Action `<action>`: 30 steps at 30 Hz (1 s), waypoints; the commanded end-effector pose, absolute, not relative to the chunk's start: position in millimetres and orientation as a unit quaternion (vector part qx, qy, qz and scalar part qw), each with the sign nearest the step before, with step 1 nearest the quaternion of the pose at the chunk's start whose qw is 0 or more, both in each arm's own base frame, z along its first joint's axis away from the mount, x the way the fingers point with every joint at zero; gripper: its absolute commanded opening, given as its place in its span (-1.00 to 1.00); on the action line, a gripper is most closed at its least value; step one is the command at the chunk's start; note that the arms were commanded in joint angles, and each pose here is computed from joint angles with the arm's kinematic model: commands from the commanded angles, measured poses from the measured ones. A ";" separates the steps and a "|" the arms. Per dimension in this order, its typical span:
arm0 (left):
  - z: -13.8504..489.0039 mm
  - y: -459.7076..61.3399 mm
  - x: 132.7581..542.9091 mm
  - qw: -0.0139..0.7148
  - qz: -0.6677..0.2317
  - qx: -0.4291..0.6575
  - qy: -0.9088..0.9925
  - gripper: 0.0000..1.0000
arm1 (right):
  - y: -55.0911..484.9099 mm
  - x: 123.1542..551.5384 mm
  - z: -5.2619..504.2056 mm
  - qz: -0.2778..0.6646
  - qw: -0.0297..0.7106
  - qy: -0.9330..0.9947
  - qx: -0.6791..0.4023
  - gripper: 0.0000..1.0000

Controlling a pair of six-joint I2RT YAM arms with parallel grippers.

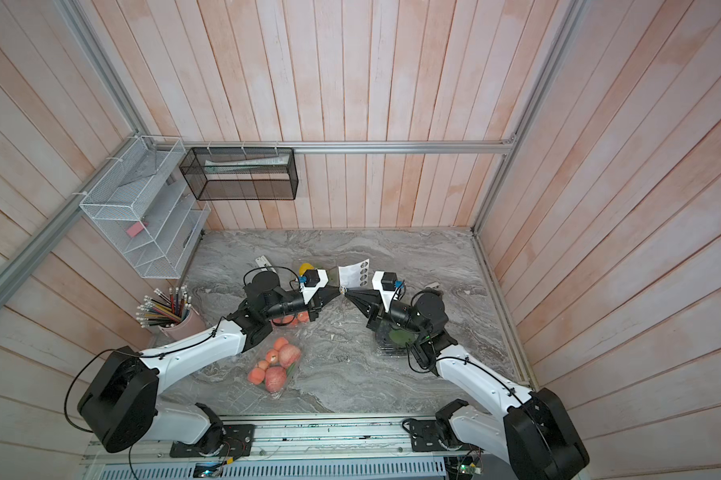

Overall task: Label fruit boxes
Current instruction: Tear off the label from the label sticker, then place the label sticker at the center of the board.

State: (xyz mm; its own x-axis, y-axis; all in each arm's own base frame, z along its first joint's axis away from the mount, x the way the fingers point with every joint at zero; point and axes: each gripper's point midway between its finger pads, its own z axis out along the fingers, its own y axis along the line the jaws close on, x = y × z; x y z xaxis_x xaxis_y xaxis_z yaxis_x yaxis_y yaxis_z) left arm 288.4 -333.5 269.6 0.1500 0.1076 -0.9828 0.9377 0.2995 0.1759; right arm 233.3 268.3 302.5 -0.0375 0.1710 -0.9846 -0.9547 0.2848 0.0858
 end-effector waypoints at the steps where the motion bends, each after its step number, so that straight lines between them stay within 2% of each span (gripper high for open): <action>1: 270.7 -332.3 294.1 0.597 -0.337 0.469 0.557 -1.00 | 268.8 223.8 305.8 0.492 0.588 0.528 -0.367 -1.00; 6: 266.2 -331.6 298.1 0.590 -0.334 0.462 0.572 -1.00 | 266.0 220.2 306.2 0.498 0.587 0.529 -0.358 -1.00; 11: 248.1 -333.7 291.3 0.525 -0.379 0.441 0.622 -1.00 | 257.6 225.3 308.8 0.496 0.592 0.547 -0.322 -1.00; 18: 201.8 -331.0 273.6 0.351 -0.468 0.318 0.746 -1.00 | 249.5 237.5 304.7 0.493 0.575 0.591 -0.278 -1.00; 25: 142.9 -324.5 270.1 0.205 -0.455 0.198 0.844 -1.00 | 247.1 237.1 306.0 0.498 0.571 0.594 -0.270 -1.00; 30: 110.3 -322.0 264.7 0.132 -0.428 0.175 0.877 -1.00 | 246.3 234.0 304.1 0.502 0.567 0.595 -0.269 -1.00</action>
State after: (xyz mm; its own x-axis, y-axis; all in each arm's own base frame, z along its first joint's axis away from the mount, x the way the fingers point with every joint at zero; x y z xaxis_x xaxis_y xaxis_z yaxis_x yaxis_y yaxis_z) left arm 270.0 -322.6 121.0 -0.8470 0.1822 -0.4995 0.5126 0.5292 -0.6762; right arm 234.7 249.4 301.6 -0.2041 0.2377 -0.9497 -0.8953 0.3470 0.2793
